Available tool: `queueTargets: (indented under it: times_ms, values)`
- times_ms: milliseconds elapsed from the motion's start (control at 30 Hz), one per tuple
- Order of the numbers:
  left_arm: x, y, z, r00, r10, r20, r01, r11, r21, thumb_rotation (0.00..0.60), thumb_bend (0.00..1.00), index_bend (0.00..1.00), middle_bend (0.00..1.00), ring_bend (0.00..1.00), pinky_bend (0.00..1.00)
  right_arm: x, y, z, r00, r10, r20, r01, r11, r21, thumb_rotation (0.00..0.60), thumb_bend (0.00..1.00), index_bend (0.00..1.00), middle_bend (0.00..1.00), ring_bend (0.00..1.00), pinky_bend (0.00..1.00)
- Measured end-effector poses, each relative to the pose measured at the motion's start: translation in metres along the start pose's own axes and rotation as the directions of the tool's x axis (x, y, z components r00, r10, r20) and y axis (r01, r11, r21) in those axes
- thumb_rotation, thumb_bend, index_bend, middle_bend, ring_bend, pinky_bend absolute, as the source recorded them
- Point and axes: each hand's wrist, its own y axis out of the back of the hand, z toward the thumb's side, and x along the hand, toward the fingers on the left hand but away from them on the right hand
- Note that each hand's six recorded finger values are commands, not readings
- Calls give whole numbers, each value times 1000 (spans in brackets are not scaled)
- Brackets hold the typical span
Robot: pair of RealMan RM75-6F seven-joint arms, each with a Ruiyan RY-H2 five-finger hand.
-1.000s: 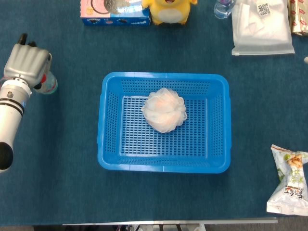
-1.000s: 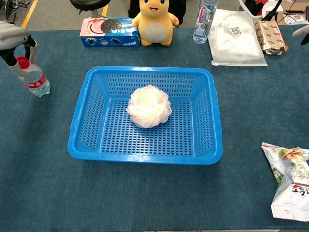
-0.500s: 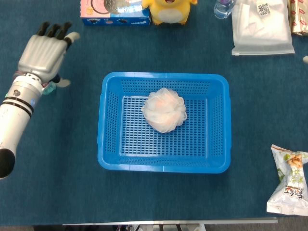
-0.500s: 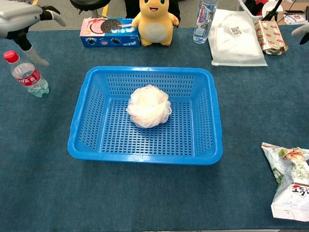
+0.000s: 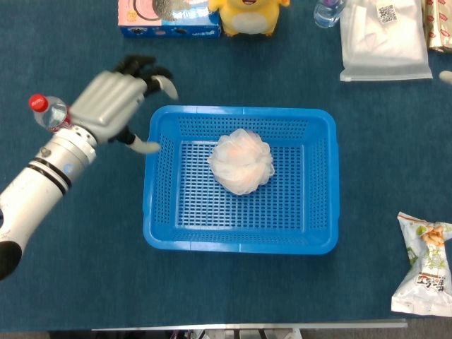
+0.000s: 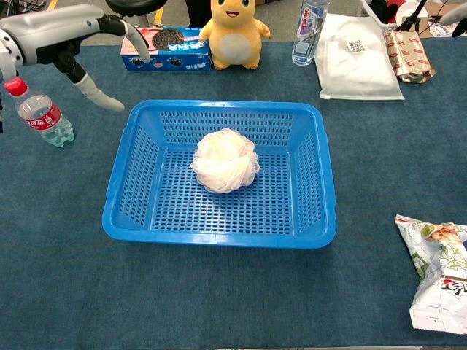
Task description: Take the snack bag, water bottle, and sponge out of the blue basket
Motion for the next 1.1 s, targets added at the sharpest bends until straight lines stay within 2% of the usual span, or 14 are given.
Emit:
queueTargets:
  times_ms: [167,367,633,1100]
  values:
    - [-4,-16,9,997,-57,46,58,998,-19,600,51,308,185,53,6,-4,18,13,999,-34,-35,35,999,38,600,0,190,308,341,584]
    - [-10,-41,15,991,-107,86,112,992,-50,600,51,289,146,27,6,-4,23,15,999,-33,-33,35,998,58,600,0,190,308,341,584]
    - [-3,-61,19,987,-103,124,112,992,-65,600,51,251,70,0,4,-3,22,13,999,-28,-24,29,998,61,600,0,190,309,341,584]
    - [13,-87,44,970,-138,199,141,990,-4,600,51,252,68,0,3,4,16,-1,1000,-13,14,12,999,45,600,0,190,308,341,584]
